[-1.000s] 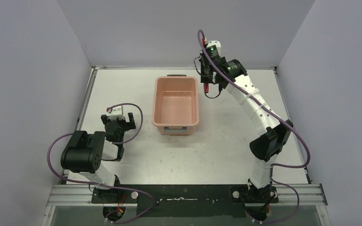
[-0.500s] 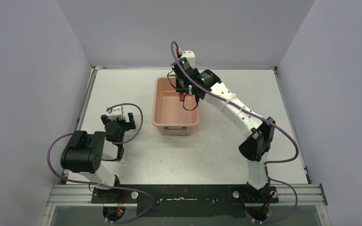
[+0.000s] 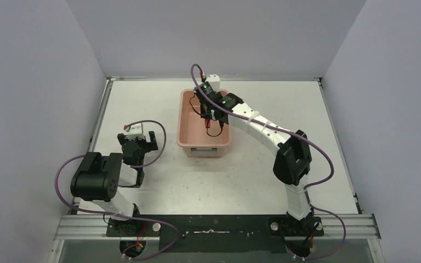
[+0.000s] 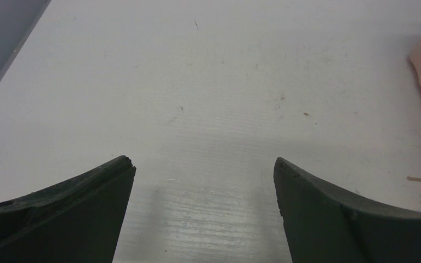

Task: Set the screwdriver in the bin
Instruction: Place the screwdriver in the bin.

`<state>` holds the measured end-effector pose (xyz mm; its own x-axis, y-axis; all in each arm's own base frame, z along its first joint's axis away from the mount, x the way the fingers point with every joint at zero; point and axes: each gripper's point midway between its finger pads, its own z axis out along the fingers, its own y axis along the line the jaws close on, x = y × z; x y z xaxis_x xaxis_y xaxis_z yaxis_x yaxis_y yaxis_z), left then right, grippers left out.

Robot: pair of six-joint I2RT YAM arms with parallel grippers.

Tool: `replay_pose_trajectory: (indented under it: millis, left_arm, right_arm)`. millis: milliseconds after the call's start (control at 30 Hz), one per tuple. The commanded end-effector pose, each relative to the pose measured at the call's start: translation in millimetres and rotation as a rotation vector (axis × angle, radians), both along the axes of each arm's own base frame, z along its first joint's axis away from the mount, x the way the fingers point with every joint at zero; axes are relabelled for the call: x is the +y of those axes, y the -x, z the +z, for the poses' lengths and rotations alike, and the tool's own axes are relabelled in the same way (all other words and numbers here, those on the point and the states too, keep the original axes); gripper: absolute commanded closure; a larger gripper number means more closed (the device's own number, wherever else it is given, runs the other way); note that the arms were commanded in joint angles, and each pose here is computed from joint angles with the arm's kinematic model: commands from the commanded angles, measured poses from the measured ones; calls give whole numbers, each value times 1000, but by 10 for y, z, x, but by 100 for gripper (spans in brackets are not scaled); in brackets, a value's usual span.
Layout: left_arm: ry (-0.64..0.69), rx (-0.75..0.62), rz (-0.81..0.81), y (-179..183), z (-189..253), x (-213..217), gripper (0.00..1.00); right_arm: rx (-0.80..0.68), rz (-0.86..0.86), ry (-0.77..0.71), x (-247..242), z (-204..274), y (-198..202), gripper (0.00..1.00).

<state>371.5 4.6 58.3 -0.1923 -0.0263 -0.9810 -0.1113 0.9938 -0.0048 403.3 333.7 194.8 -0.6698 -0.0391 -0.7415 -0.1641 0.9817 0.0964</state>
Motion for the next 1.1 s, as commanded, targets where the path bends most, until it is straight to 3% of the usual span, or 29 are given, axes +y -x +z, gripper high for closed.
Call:
replay_pose_trajectory:
  millis: [0, 733, 833, 900, 1067]
  left_arm:
    - [-4, -50, -3, -92, 149, -10, 3]
    - [-5, -50, -3, -93, 148, -9, 3]
    - [-4, -50, -3, -93, 151, -9, 3]
    - [-5, -50, -3, -93, 148, -9, 3]
    - [-5, -51, -3, -93, 152, -9, 3]
  right_arm:
    - [-6, -19, -20, 86, -235, -119, 100]
    - [215, -27, 40, 1, -1552, -51, 99]
    - [225, -23, 38, 12, -1589, -39, 91]
    - [225, -20, 34, 18, -1573, -40, 77]
    - [216, -4, 18, 63, -1468, -53, 53]
